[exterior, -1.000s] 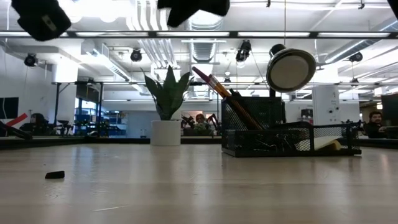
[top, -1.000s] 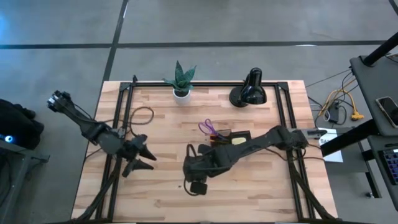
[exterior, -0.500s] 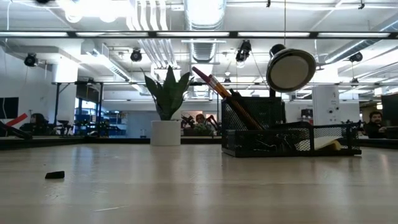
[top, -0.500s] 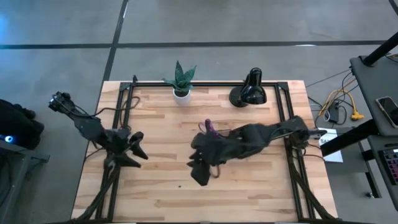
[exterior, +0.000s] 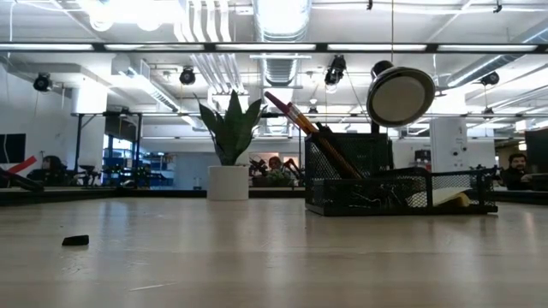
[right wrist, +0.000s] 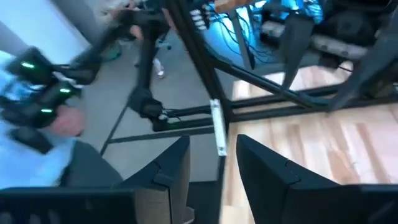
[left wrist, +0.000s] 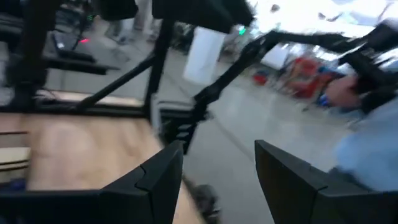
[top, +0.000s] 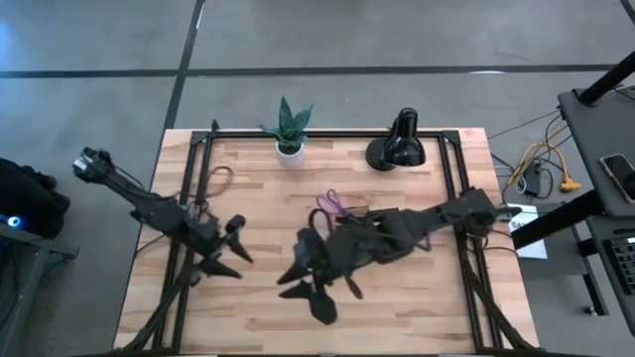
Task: Pick and place office supplies into organizer
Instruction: Return to Home Position
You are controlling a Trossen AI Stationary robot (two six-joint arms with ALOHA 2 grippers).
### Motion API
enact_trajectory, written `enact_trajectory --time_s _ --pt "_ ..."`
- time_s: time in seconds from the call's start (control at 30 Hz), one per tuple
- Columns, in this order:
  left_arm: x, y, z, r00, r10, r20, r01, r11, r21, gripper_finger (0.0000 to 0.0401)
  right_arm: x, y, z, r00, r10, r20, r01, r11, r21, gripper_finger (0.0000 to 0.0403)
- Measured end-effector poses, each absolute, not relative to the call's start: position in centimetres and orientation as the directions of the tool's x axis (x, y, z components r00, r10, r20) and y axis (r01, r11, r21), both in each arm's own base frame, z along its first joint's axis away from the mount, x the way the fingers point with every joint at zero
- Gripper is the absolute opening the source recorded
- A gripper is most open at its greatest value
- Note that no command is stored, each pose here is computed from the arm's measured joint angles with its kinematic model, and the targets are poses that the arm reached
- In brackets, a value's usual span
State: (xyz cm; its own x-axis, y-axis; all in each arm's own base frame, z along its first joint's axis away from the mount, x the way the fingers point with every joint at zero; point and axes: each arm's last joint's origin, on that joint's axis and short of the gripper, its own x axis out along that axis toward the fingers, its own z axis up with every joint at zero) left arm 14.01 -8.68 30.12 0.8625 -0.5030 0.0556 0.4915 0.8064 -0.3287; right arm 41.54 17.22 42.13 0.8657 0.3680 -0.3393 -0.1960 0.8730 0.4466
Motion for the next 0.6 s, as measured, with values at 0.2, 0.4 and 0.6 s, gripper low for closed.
enact_trajectory --time_s 0.2,0.4,0.6 --pt "14.6 -5.8 30.7 0.874 -0.467 0.136 0.487 0.836 -0.253 0.0182 43.1 13.1 38.8 0.834 0.378 -0.401 -0.149 0.855 0.496 0.0123" --pt "13.6 -2.8 28.9 0.927 -0.35 0.133 0.374 0.877 -0.302 0.0182 39.7 9.6 39.0 0.847 0.348 -0.402 -0.117 0.859 0.498 0.0123" --pt "12.5 -2.1 26.7 0.939 -0.315 0.141 0.345 0.862 -0.371 0.0182 35.3 8.1 37.4 0.889 0.353 -0.292 -0.177 0.853 0.491 0.0123"
